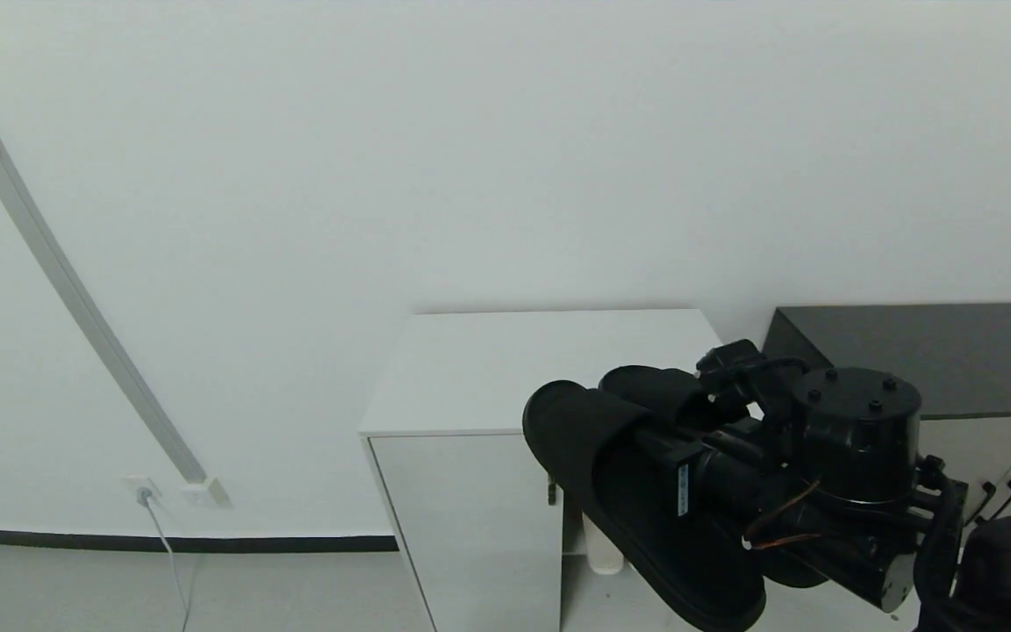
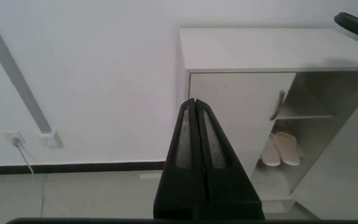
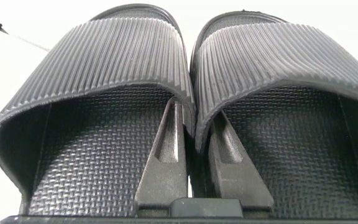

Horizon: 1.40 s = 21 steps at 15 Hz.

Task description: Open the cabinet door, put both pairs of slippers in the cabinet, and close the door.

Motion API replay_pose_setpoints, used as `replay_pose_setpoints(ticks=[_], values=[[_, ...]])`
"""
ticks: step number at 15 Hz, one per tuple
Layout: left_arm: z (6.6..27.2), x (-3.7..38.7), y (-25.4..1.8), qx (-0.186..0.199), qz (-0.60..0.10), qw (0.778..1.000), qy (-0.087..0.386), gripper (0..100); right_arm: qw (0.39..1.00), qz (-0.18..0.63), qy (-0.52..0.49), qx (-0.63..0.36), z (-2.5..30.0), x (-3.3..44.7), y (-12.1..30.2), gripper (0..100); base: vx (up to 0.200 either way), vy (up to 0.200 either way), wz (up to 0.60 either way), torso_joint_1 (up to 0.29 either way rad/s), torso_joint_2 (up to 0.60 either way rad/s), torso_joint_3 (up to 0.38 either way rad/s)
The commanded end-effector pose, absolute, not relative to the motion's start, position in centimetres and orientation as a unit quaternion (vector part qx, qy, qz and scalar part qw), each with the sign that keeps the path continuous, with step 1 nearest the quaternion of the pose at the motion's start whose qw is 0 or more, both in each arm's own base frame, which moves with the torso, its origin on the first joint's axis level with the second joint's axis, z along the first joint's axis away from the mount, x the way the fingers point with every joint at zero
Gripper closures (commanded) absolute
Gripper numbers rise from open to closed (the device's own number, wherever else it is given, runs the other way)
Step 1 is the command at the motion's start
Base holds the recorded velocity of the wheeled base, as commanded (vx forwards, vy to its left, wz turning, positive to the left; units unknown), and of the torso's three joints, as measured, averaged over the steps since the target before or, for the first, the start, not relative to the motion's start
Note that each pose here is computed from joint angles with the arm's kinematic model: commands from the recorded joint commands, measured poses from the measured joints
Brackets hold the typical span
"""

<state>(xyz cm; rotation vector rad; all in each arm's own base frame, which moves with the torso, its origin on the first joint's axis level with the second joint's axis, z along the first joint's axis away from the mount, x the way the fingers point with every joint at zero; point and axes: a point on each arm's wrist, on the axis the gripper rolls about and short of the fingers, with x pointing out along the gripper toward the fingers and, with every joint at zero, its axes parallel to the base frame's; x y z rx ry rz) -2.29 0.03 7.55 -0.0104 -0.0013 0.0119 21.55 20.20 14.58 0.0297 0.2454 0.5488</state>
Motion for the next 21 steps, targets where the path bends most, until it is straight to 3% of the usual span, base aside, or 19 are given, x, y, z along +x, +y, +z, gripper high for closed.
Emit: replay_pose_setpoints(ticks=[1, 5, 17, 21], values=[[7.55, -2.28, 0.03, -0.005, 0.006, 1.000, 0.000, 100, 0.955, 0.270, 0.122, 0.014, 14.46, 21.60, 20.26, 100, 0.000, -0.200, 0.00, -0.002, 0.00, 0.002], [7.55, -2.28, 0.02, -0.005, 0.005, 1.000, 0.000, 100, 0.955, 0.271, 0.122, 0.014, 14.43, 21.48, 20.21, 100, 0.000, -0.200, 0.00, 0.001, 0.00, 0.002], [7.55, -2.28, 0.02, -0.006, 0.005, 1.000, 0.000, 100, 0.955, 0.267, 0.126, 0.012, 14.15, 21.42, 19.89, 100, 0.000, 0.000, 0.00, 0.000, 0.00, 0.000], [7.55, -2.28, 0.03, -0.006, 0.006, 1.000, 0.000, 100, 0.955, 0.267, 0.126, 0.012, 14.11, 21.43, 19.91, 100, -0.100, 0.000, 0.00, 0.002, 0.00, 0.000]])
